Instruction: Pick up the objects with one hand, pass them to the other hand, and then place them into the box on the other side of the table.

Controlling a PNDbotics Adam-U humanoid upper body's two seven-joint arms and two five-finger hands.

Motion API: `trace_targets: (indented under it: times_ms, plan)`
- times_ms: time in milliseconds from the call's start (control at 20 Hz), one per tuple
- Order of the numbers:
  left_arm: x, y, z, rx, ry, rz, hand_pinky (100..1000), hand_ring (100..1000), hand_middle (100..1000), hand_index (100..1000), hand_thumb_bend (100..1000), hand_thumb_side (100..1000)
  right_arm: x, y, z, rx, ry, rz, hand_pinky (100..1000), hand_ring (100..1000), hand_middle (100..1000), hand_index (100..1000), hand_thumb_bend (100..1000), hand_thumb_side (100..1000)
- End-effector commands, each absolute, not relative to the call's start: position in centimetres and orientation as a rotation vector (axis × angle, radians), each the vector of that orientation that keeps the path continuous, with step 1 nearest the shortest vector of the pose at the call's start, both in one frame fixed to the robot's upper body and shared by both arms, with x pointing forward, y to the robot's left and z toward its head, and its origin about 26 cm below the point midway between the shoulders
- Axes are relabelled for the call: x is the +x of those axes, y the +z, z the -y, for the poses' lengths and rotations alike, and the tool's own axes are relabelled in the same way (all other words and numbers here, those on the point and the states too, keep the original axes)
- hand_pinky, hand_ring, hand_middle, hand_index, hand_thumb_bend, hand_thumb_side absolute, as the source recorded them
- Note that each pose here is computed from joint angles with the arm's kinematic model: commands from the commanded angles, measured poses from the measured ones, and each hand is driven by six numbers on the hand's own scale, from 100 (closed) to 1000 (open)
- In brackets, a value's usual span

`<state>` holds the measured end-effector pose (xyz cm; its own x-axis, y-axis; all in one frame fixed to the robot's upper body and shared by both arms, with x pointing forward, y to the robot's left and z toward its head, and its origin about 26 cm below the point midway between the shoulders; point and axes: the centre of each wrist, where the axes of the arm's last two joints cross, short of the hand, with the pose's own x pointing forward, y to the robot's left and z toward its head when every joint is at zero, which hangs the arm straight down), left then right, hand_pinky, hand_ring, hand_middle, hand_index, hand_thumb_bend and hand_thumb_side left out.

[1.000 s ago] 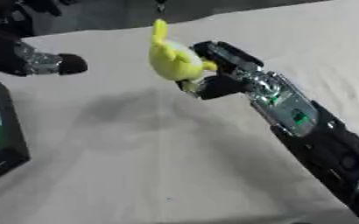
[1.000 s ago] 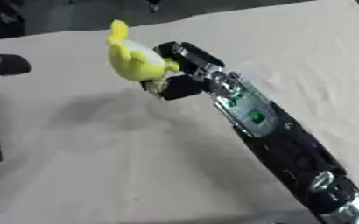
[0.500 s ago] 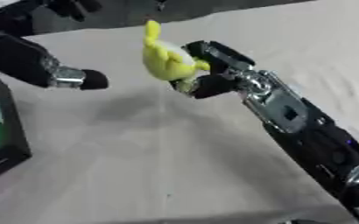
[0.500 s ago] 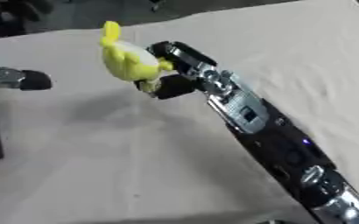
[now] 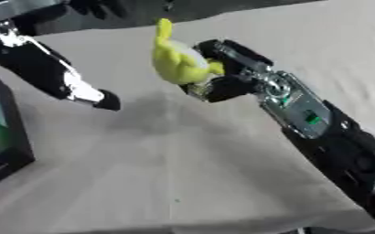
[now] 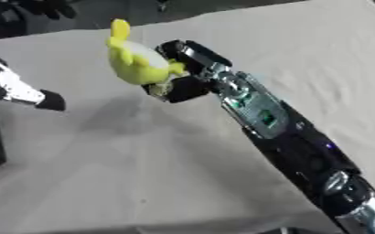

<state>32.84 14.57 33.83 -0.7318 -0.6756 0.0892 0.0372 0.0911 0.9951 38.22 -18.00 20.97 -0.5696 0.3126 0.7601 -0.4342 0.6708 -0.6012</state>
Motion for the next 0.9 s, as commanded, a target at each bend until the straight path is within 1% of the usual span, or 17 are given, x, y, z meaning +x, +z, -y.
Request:
trace_targets:
  times_ms: [50,350,900]
  plan:
    - [33.0,34.5,-14.2,0.696,-1.710,1.830,854,816,807,840,788,306,37.8,22.1,18.0,0.091,1.010,1.962,777,645,433,463,216,100]
    - [33.8,33.8,-13.5,0.689,-1.734,1.794,854,817,808,842,788,304,37.7,21.8,17.7,0.126,1.008,1.934,774,642,431,461,224,100]
    - [33.7,33.9,-11.7,0.726,-1.782,1.839,854,826,818,839,799,261,37.4,22.2,16.8,0.132,1.052,1.927,771,640,429,458,238,100]
